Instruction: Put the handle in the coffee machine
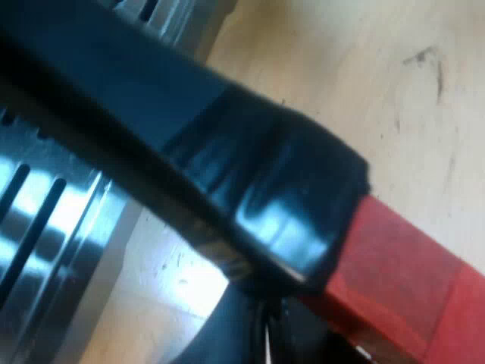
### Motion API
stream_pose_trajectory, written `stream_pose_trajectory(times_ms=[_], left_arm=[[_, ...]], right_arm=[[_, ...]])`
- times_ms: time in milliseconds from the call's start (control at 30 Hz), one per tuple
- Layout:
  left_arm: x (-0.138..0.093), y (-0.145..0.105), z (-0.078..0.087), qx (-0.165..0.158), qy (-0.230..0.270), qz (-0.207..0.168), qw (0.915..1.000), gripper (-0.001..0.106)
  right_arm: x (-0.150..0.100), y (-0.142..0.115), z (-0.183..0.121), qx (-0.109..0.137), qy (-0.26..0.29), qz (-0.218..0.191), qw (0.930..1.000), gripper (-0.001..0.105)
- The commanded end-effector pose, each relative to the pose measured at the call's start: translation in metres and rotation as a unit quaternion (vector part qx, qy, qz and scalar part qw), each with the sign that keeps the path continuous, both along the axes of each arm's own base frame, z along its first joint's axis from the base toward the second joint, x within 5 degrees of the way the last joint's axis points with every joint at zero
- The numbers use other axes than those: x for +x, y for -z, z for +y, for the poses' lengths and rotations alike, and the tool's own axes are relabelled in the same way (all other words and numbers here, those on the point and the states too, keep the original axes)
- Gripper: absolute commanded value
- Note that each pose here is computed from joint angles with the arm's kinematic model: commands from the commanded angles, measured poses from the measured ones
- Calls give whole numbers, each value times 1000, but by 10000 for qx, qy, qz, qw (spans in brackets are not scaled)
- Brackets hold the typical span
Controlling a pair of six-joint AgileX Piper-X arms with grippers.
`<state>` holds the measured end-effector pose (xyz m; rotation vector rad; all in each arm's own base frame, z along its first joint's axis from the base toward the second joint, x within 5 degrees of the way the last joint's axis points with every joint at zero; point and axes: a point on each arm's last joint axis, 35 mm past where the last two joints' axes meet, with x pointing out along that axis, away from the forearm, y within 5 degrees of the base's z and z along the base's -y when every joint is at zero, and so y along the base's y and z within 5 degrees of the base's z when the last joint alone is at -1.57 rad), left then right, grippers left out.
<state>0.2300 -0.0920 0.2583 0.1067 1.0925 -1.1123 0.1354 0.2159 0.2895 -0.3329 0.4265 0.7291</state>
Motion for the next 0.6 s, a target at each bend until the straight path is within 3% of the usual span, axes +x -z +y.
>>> stream_pose_trajectory(times_ms=[33,233,400,467,600], left_arm=[[2,-10,-21,-337,68,-132,9993,0],[-3,-9,-37,-64,-369,-77,9993,0],[-14,-5,-33,1,-592,-12,9982,0],[-18,-4,-29,70,-696,-294,9971,0],[-24,-6,-25,103,-946,-473,9943,0]], right_arm=[[-2,-4,-2,57,-46,-32,10000,69],[-2,-3,-3,2,-46,0,10000,69],[-2,-3,-3,-11,-46,8,10000,69],[-2,-3,-3,-11,-46,8,10000,69],[-2,-3,-3,-11,-46,8,10000,69]])
